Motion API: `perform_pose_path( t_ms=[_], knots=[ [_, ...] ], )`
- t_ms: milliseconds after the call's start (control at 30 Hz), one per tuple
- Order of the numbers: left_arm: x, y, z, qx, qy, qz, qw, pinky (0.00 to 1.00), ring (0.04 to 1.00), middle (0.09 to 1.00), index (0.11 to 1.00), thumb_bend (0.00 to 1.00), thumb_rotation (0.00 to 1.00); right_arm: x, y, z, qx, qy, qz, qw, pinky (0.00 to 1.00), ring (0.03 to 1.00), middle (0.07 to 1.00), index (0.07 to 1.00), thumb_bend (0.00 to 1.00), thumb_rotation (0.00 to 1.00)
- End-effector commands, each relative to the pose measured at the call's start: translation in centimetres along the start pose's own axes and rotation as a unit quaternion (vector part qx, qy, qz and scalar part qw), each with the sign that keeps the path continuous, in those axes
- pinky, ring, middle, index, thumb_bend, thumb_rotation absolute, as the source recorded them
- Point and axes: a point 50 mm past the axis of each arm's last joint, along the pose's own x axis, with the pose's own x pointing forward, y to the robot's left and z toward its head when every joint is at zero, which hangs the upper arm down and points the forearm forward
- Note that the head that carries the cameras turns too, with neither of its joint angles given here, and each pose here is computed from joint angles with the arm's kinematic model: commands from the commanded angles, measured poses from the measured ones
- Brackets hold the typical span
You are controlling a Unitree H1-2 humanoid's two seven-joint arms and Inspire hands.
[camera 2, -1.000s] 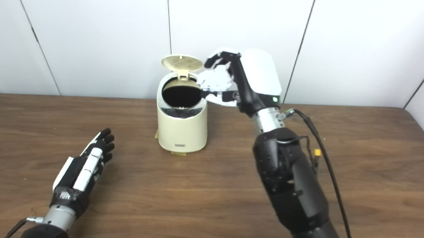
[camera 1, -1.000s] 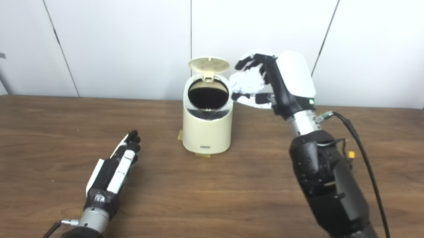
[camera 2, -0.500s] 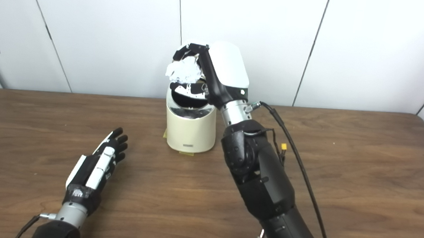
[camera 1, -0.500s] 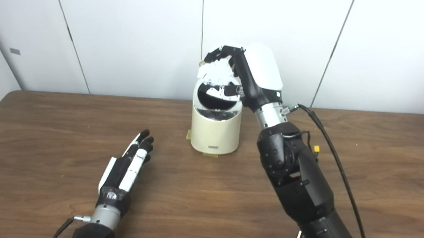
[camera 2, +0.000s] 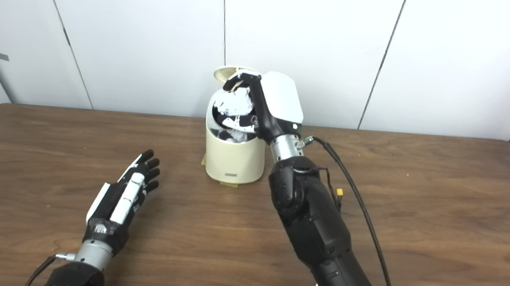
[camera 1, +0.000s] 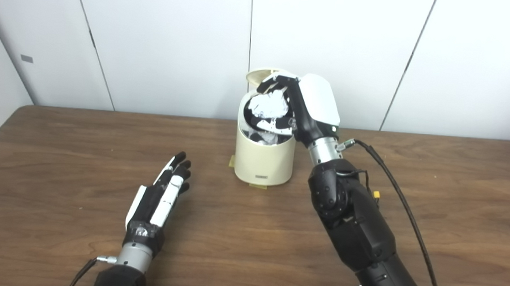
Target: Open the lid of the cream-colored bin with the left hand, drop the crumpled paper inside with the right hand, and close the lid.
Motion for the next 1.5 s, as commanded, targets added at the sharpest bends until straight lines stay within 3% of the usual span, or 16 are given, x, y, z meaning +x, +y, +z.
perform_pose_path(
  t_ms=[0, 167, 333, 533, 633, 667, 800, 933, 967, 1033, 1100, 1133, 1233, 1467],
  knots=[
    [0.8, -0.3, 1.8, 0.004, -0.041, -0.004, 0.999, 0.93, 0.943, 0.944, 0.99, 0.58, 0.78, 2.0, -1.7, 1.4, 0.001, -0.034, -0.033, 0.999, 0.29, 0.397, 0.515, 0.547, 0.49, 0.0],
    [0.8, -0.2, 1.9, 0.001, -0.042, -0.004, 0.999, 0.94, 0.948, 0.947, 0.99, 0.58, 0.78, 1.9, -1.6, 1.0, -0.015, -0.035, -0.015, 0.999, 0.35, 0.387, 0.501, 0.568, 0.49, 0.0],
    [0.7, -0.2, 2.0, 0.003, -0.043, -0.001, 0.999, 0.94, 0.949, 0.948, 0.989, 0.58, 0.78, 1.6, -1.5, 0.7, -0.022, -0.032, -0.001, 0.999, 0.3, 0.412, 0.525, 0.571, 0.49, 0.0],
    [0.8, -0.2, 2.0, 0.009, -0.047, 0.003, 0.999, 0.94, 0.939, 0.935, 0.981, 0.56, 0.79, 1.4, -1.7, 0.7, -0.027, -0.026, 0.012, 0.999, 0.38, 0.406, 0.53, 0.526, 0.51, 0.0],
    [0.9, -0.2, 1.9, 0.009, -0.051, 0.007, 0.999, 0.93, 0.933, 0.927, 0.971, 0.57, 0.78, 1.5, -1.7, 0.6, -0.034, -0.023, 0.023, 0.999, 0.3, 0.376, 0.502, 0.556, 0.51, 0.0],
    [0.9, -0.3, 1.9, 0.009, -0.052, 0.007, 0.999, 0.93, 0.933, 0.926, 0.969, 0.57, 0.78, 1.6, -1.7, 0.6, -0.037, -0.02, 0.026, 0.999, 0.28, 0.386, 0.519, 0.525, 0.51, 0.0],
    [0.9, -0.3, 1.8, 0.011, -0.053, 0.007, 0.999, 0.94, 0.936, 0.931, 0.979, 0.57, 0.78, 1.8, -1.7, 0.5, -0.044, -0.019, 0.028, 0.998, 0.31, 0.425, 0.442, 0.543, 0.52, 0.01],
    [1.0, -0.3, 1.8, 0.01, -0.053, 0.008, 0.998, 0.94, 0.935, 0.932, 0.986, 0.56, 0.78, 1.9, -1.8, 0.5, -0.046, -0.016, 0.03, 0.998, 0.28, 0.387, 0.473, 0.502, 0.53, 0.01],
    [0.9, -0.4, 1.8, 0.01, -0.053, 0.008, 0.999, 0.93, 0.935, 0.932, 0.988, 0.57, 0.78, 1.9, -1.8, 0.6, -0.052, -0.013, 0.034, 0.998, 0.29, 0.414, 0.456, 0.517, 0.53, 0.01],
    [0.9, -0.4, 1.8, 0.009, -0.053, 0.008, 0.999, 0.93, 0.935, 0.933, 0.989, 0.58, 0.78, 1.9, -1.8, 0.6, -0.059, -0.008, 0.039, 0.997, 0.55, 0.677, 0.635, 0.498, 0.52, 0.12],
    [0.9, -0.5, 1.8, 0.005, -0.052, 0.008, 0.999, 0.93, 0.935, 0.931, 0.99, 0.57, 0.77, 1.8, -1.9, 0.5, -0.063, -0.006, 0.042, 0.997, 0.68, 0.783, 0.684, 0.495, 0.52, 0.15],
    [0.9, -0.5, 1.8, 0.001, -0.052, 0.008, 0.999, 0.94, 0.938, 0.931, 0.992, 0.57, 0.77, 1.7, -1.9, 0.5, -0.066, -0.005, 0.043, 0.997, 0.72, 0.812, 0.695, 0.564, 0.74, 0.22],
    [1.0, -0.5, 1.8, -0.002, -0.052, 0.008, 0.999, 0.94, 0.938, 0.931, 0.996, 0.57, 0.77, 1.7, -2.0, 0.4, -0.072, -0.003, 0.046, 0.996, 0.71, 0.826, 0.718, 0.613, 0.88, 0.27],
    [1.0, -0.6, 1.8, 0.0, -0.054, 0.007, 0.999, 0.94, 0.934, 0.927, 0.998, 0.55, 0.77, 1.6, -2.3, 0.2, -0.062, 0.001, 0.045, 0.997, 0.73, 0.834, 0.683, 0.592, 0.89, 0.26]
  ],
)
